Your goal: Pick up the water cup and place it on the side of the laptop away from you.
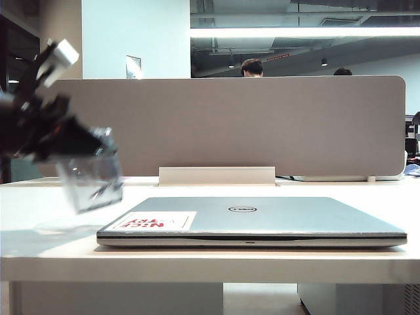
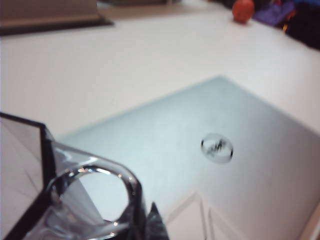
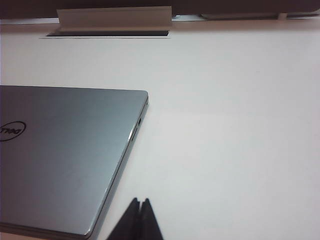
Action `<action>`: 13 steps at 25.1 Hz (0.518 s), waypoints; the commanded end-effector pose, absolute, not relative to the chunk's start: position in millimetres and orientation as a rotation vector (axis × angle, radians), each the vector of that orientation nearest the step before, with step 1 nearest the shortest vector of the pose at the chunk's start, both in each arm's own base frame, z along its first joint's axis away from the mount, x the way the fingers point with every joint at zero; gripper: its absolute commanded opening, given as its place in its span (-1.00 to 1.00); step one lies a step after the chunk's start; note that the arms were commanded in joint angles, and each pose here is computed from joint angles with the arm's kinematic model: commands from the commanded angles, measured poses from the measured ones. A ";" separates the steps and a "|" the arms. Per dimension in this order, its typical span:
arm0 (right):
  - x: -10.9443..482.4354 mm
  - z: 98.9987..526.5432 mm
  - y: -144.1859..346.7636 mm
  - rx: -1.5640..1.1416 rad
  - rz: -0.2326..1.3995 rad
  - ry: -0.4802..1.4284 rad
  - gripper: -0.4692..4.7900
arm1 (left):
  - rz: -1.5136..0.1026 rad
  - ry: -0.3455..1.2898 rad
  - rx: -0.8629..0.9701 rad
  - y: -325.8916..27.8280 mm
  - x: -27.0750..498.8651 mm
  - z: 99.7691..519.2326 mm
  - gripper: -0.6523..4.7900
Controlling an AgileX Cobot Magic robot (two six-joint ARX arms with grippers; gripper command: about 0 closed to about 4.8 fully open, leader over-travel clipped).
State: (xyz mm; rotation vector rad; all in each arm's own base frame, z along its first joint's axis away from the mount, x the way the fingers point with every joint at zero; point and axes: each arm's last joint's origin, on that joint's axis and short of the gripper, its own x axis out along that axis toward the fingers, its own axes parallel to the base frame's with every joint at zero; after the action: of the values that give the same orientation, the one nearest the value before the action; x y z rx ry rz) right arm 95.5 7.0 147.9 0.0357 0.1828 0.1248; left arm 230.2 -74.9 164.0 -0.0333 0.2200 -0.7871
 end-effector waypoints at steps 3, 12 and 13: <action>95.7 147.2 7.0 0.036 0.126 0.181 -0.85 | -0.776 0.254 0.018 -113.6 253.0 205.8 -0.78; 95.7 147.2 7.0 0.036 0.126 0.181 -0.85 | -0.716 0.158 0.067 -174.3 283.0 264.2 -0.78; 95.7 147.2 7.0 0.036 0.126 0.181 -0.85 | -0.701 0.152 0.054 -185.6 290.8 268.2 -0.78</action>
State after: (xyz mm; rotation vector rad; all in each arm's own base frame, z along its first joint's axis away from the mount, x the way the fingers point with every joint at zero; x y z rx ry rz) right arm 95.5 7.0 147.9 0.0357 0.1828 0.1248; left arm 286.7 -177.9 264.1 0.0664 0.1683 -0.7195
